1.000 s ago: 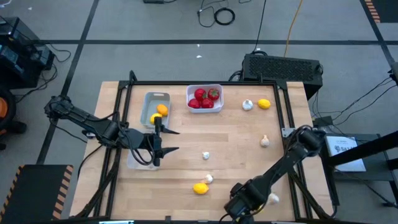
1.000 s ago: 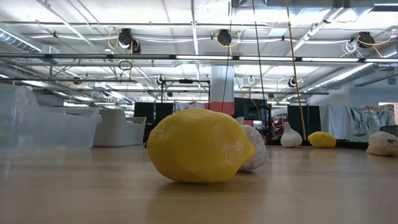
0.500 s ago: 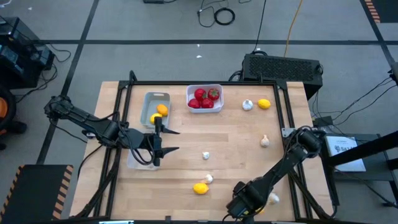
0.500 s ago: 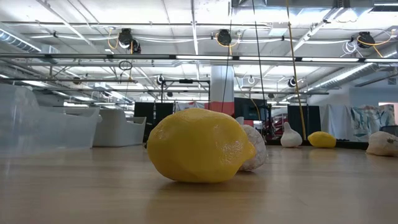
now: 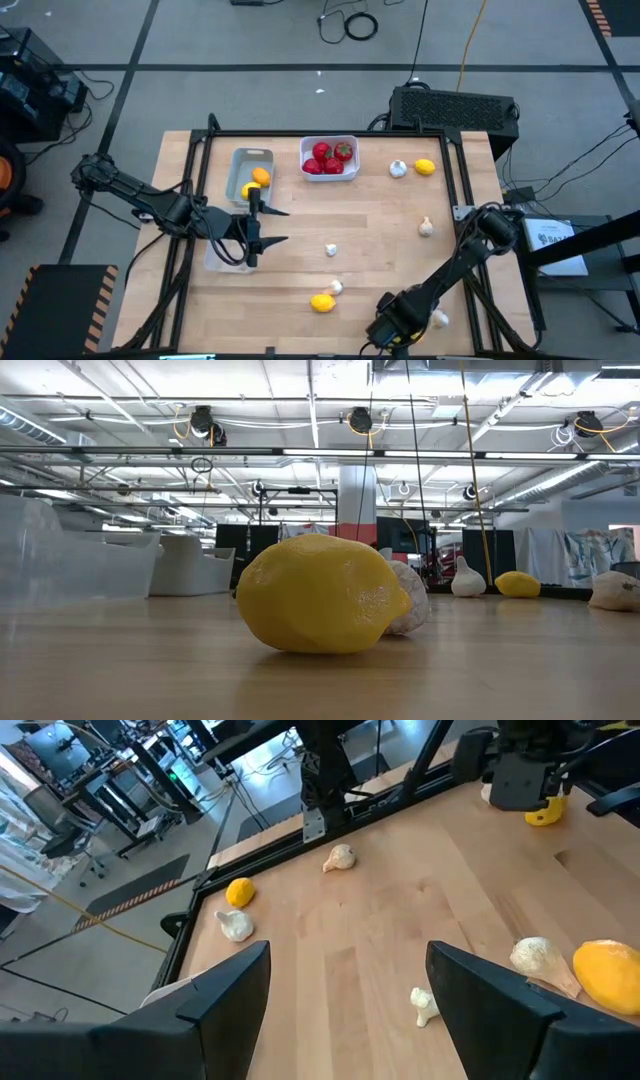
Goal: Sort produce into baskets
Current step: Put the yellow lemon into the gray bin
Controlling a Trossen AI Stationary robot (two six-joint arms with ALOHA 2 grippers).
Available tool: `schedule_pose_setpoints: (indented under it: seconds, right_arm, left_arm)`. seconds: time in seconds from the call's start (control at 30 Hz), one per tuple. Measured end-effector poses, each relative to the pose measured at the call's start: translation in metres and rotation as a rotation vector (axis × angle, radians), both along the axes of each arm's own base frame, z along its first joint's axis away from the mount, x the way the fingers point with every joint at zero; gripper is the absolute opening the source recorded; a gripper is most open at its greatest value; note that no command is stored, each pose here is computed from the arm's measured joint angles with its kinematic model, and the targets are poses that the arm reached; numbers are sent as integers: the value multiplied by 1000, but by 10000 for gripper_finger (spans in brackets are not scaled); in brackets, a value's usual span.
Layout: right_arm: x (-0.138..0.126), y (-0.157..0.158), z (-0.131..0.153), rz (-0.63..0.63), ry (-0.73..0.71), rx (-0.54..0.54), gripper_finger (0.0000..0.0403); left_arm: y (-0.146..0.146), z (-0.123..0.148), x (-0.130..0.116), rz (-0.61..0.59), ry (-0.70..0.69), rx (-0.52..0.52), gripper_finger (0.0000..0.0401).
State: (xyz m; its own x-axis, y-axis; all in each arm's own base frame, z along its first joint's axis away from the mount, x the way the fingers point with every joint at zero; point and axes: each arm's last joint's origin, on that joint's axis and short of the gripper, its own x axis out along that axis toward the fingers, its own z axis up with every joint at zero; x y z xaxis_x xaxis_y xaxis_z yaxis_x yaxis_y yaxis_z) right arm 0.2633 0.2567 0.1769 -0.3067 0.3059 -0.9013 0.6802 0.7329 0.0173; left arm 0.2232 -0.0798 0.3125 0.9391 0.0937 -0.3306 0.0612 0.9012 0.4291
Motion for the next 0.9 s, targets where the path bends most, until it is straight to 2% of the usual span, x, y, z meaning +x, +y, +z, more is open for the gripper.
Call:
schedule_pose_setpoints:
  seconds: [0.27,0.63,0.9]
  right_arm:
    - [-5,1,-20,-7,-20,26,215]
    - [-5,0,-21,13,-30,32,212]
    - [-2,2,-21,26,-62,66,160]
  left_arm:
    - [0,0,0,0,0,0,274]
    - [0,0,0,0,0,0,274]
    - [0,0,0,0,0,0,274]
